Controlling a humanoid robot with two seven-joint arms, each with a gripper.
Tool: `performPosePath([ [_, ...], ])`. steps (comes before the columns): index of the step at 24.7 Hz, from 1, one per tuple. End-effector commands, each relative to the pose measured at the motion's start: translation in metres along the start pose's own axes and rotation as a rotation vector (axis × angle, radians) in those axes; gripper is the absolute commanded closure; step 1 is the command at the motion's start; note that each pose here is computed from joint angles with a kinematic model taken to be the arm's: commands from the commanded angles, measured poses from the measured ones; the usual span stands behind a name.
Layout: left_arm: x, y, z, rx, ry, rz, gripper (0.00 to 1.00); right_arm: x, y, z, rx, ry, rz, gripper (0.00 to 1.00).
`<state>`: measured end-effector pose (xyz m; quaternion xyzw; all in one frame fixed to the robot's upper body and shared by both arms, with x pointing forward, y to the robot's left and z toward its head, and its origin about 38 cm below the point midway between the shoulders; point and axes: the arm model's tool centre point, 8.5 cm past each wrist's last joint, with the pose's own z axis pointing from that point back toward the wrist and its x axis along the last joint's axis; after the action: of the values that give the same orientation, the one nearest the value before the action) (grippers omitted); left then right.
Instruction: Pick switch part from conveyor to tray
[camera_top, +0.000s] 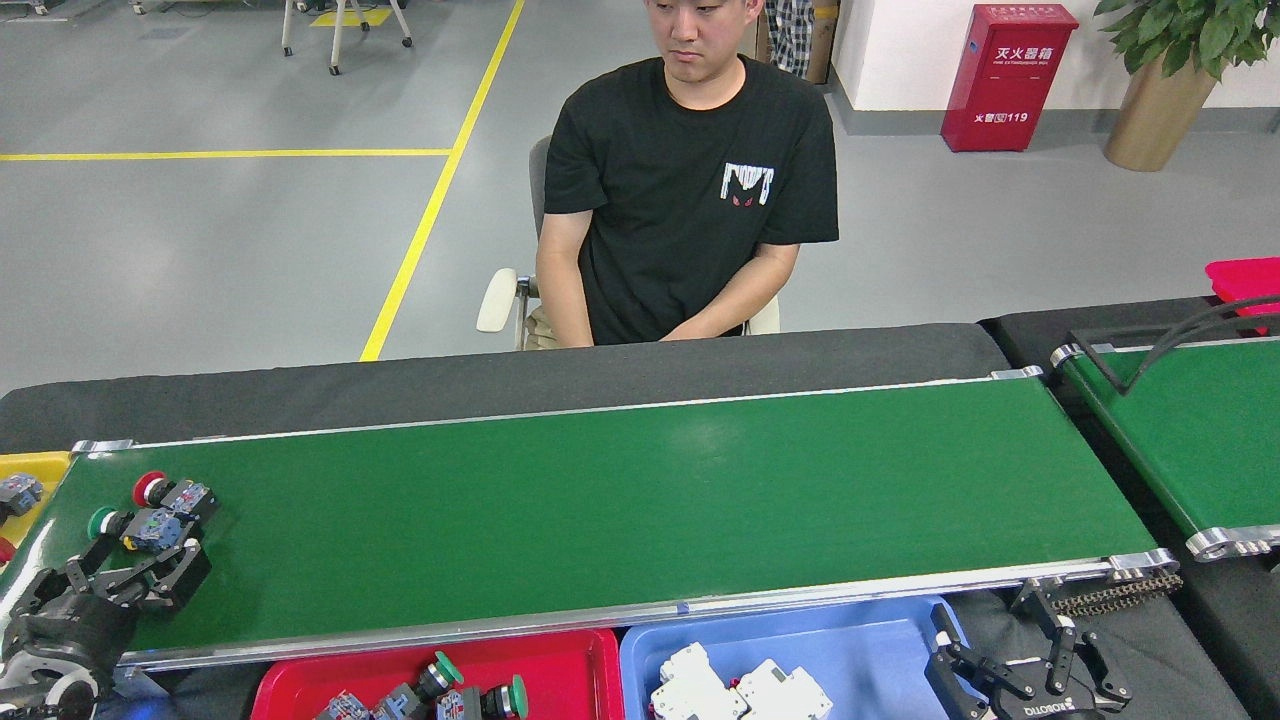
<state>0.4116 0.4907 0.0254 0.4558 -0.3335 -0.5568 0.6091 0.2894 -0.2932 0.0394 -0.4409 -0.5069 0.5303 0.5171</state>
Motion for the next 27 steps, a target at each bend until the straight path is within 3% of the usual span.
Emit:
performPosePath([
  [1,-0.010,0.016,-0.004,0.059,0.070,-0.002,0.21,-0.001,-0.007,-0.001,-0.021,-0.005,0.010,0.00],
  [2,-0.010,0.016,-0.004,0.073,0.071,0.001,0.34,-0.001,-0.006,-0.001,-0.021,-0.007,0.009,0.00],
  [3,-0.008,0.016,-0.004,0.086,0.068,0.008,0.55,-0.001,-0.006,-0.001,-0.021,-0.007,0.009,0.00],
  [4,-0.007,0.016,-0.004,0.090,0.068,0.012,0.66,-0.001,-0.006,-0.001,-0.021,-0.007,0.009,0.00],
  [7,-0.005,0.009,-0.005,0.084,0.062,0.019,0.77,0.000,-0.006,-0.001,-0.019,-0.008,0.009,0.00],
  [15,-0.001,0.010,-0.004,0.111,0.042,0.010,0.83,0.000,-0.006,-0.001,-0.018,-0.009,0.009,0.00],
  [19,0.011,0.022,0.001,0.164,-0.047,-0.009,0.84,0.000,-0.006,-0.001,-0.019,-0.008,0.009,0.00],
  [22,0.033,0.018,0.033,0.221,-0.233,-0.068,0.84,0.001,-0.006,-0.001,-0.018,-0.009,0.007,0.00],
  [27,0.083,-0.018,0.137,0.244,-0.640,-0.148,0.80,0.001,-0.006,-0.001,-0.020,-0.006,0.006,0.00],
])
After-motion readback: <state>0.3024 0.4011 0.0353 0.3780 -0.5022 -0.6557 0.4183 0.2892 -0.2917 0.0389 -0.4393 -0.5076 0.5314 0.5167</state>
